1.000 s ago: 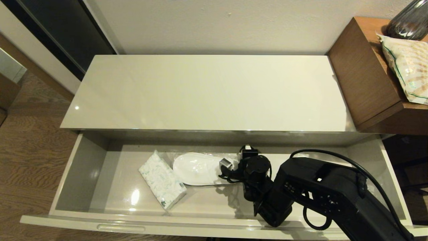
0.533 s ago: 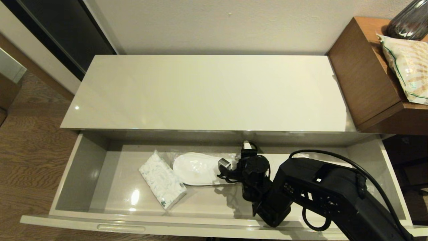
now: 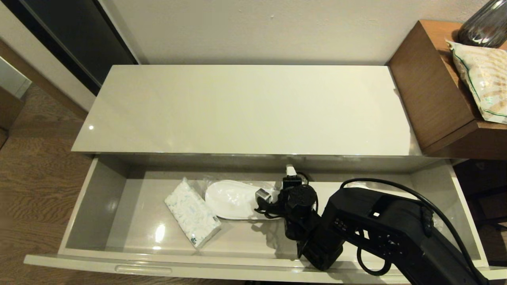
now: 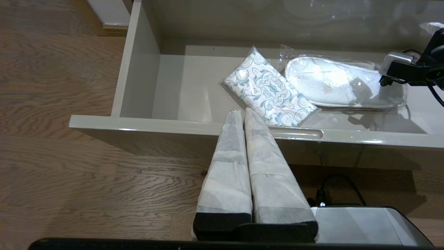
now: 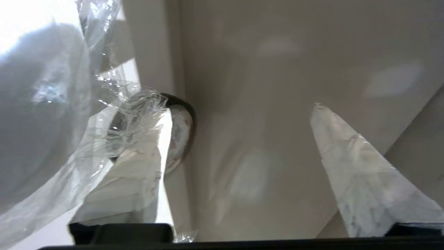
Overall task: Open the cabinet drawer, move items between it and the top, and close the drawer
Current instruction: Put the disposable slippers in the drawer
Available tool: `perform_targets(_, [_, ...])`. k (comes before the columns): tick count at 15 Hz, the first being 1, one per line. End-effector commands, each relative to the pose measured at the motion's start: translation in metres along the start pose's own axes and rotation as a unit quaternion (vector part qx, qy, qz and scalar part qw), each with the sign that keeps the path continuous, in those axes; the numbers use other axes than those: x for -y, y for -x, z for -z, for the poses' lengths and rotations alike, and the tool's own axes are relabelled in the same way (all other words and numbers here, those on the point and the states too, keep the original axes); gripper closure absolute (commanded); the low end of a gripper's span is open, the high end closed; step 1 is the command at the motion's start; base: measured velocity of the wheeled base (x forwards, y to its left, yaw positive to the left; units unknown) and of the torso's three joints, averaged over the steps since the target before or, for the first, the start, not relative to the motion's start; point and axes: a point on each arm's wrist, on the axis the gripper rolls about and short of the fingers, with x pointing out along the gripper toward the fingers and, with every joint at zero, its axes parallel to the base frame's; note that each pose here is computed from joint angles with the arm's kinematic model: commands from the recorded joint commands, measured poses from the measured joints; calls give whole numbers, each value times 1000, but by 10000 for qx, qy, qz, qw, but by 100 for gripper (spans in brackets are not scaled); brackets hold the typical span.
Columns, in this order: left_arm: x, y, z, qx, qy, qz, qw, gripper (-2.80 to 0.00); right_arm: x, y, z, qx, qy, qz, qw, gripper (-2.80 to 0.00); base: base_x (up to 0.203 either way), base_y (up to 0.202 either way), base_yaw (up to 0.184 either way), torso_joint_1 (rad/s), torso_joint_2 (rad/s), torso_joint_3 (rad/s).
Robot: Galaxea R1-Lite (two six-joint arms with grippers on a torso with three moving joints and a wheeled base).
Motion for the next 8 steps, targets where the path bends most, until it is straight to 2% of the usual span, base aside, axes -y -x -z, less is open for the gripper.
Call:
perform_targets(1, [0,0,0,0,1,-4,10000,0,4,2,-2,-157,-7,35,9999,-280,0,0,0,0,0,0])
perform_targets(8, [0,0,0,-8,1,-4,10000,0,5,7,-9,-106,-23,46,9999,-280,0,0,0,0,0,0])
